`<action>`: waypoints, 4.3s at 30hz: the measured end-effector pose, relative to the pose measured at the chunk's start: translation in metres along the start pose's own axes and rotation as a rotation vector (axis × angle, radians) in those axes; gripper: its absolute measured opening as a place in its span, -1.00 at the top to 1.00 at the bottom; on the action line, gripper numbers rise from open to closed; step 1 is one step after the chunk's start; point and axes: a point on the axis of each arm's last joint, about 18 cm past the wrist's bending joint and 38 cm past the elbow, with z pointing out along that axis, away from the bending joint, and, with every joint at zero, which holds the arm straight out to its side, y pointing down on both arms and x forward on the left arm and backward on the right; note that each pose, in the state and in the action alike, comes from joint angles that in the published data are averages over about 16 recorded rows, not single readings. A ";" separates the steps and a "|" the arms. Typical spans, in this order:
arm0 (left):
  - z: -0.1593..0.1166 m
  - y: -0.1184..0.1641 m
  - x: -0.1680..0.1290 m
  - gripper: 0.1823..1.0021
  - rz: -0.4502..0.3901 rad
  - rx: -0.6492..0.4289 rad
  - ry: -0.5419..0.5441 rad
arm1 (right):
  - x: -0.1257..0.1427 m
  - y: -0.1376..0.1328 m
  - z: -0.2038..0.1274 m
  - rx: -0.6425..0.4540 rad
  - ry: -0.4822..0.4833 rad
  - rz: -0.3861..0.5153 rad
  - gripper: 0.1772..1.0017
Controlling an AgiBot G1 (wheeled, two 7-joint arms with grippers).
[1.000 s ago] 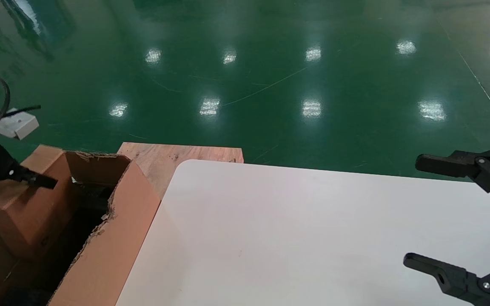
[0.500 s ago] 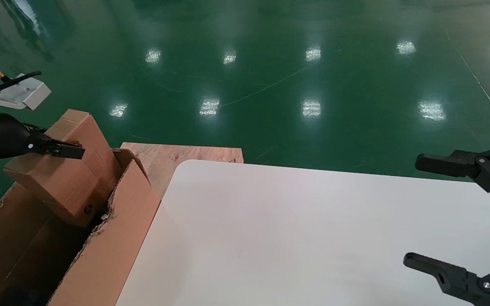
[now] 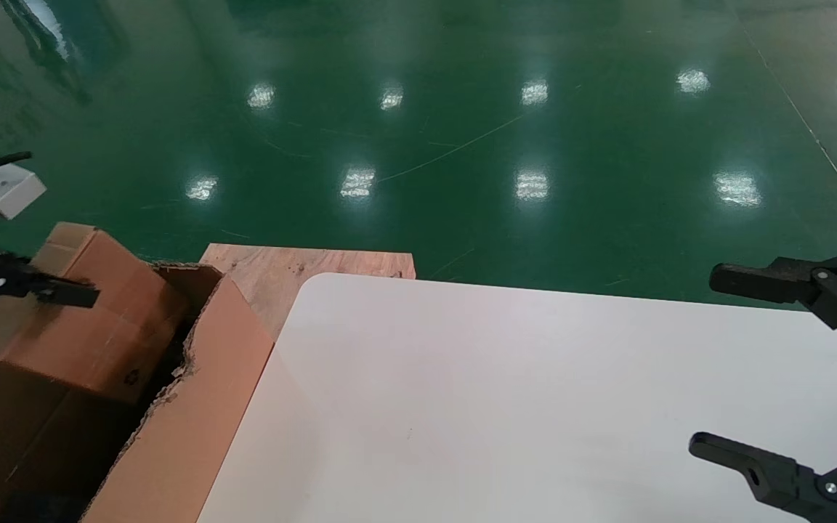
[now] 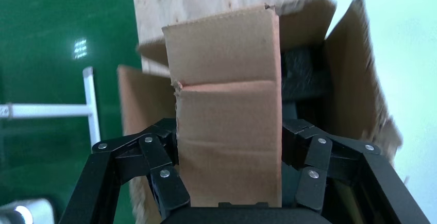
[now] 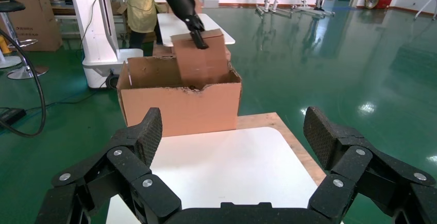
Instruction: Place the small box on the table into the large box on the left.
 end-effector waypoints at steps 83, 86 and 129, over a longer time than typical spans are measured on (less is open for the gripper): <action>0.017 0.112 -0.046 0.77 -0.045 -0.237 -0.172 | 0.000 0.000 0.000 0.000 0.000 0.000 -1.00; 0.018 0.111 -0.046 0.76 -0.044 -0.232 -0.172 | 0.000 0.000 0.000 0.000 0.000 0.000 -1.00; 0.024 0.064 -0.030 -0.68 0.036 -0.140 -0.138 | 0.000 0.000 0.000 0.000 0.001 0.000 -1.00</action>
